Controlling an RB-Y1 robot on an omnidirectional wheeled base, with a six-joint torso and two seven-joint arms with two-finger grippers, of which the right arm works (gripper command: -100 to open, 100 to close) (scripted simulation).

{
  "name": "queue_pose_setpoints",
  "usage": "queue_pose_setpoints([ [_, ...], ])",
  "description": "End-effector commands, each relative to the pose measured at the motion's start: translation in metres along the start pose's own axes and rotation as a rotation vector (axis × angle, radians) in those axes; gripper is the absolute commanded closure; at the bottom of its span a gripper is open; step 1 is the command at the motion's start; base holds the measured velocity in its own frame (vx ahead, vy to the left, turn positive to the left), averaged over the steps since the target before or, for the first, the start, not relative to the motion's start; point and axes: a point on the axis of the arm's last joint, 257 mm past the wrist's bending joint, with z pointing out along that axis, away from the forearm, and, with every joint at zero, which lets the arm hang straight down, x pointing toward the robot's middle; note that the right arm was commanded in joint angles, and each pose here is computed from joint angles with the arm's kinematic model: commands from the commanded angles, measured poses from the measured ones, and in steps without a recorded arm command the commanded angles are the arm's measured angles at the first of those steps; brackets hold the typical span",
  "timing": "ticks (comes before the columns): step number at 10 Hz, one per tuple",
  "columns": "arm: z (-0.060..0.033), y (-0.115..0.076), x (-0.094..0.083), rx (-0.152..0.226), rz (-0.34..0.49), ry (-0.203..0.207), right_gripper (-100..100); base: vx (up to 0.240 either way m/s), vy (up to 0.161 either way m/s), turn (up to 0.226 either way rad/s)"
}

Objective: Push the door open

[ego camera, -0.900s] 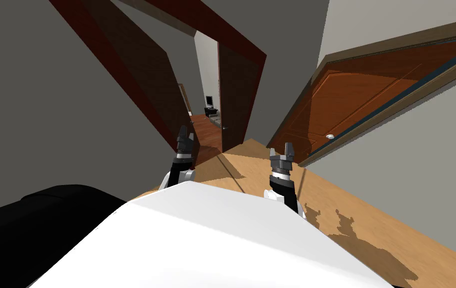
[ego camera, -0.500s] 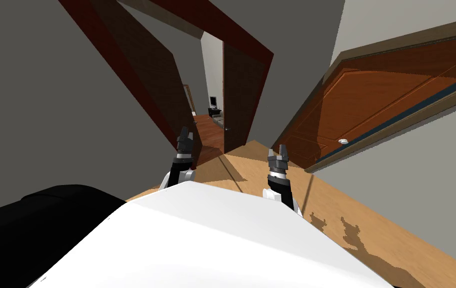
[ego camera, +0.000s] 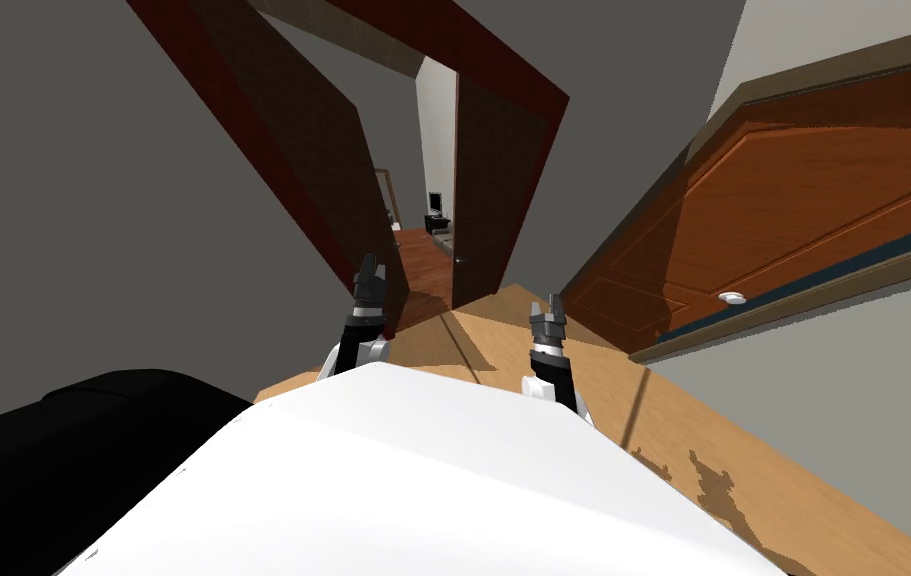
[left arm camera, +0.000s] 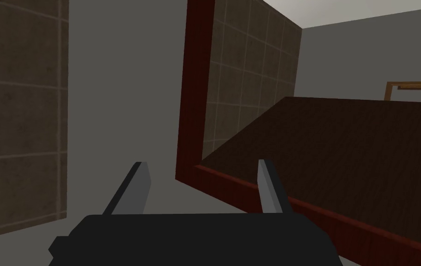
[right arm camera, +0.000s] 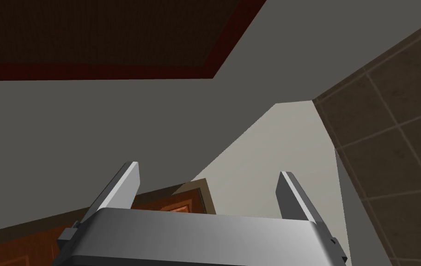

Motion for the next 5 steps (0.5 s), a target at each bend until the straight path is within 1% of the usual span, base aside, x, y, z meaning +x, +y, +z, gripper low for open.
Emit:
queue_pose_setpoints([
  [1,-0.0005,-0.01,0.0,0.014,0.002,0.002,-100,0.124,-0.021,0.157],
  [2,-0.0014,-0.021,-0.001,0.028,0.004,0.003,-100,0.133,-0.039,0.19],
  [3,-0.002,-0.027,-0.001,0.036,0.006,0.004,-100,0.13,-0.033,0.149],
  [5,-0.0033,-0.039,-0.002,0.052,0.008,0.004,-100,0.099,-0.023,0.128],
])
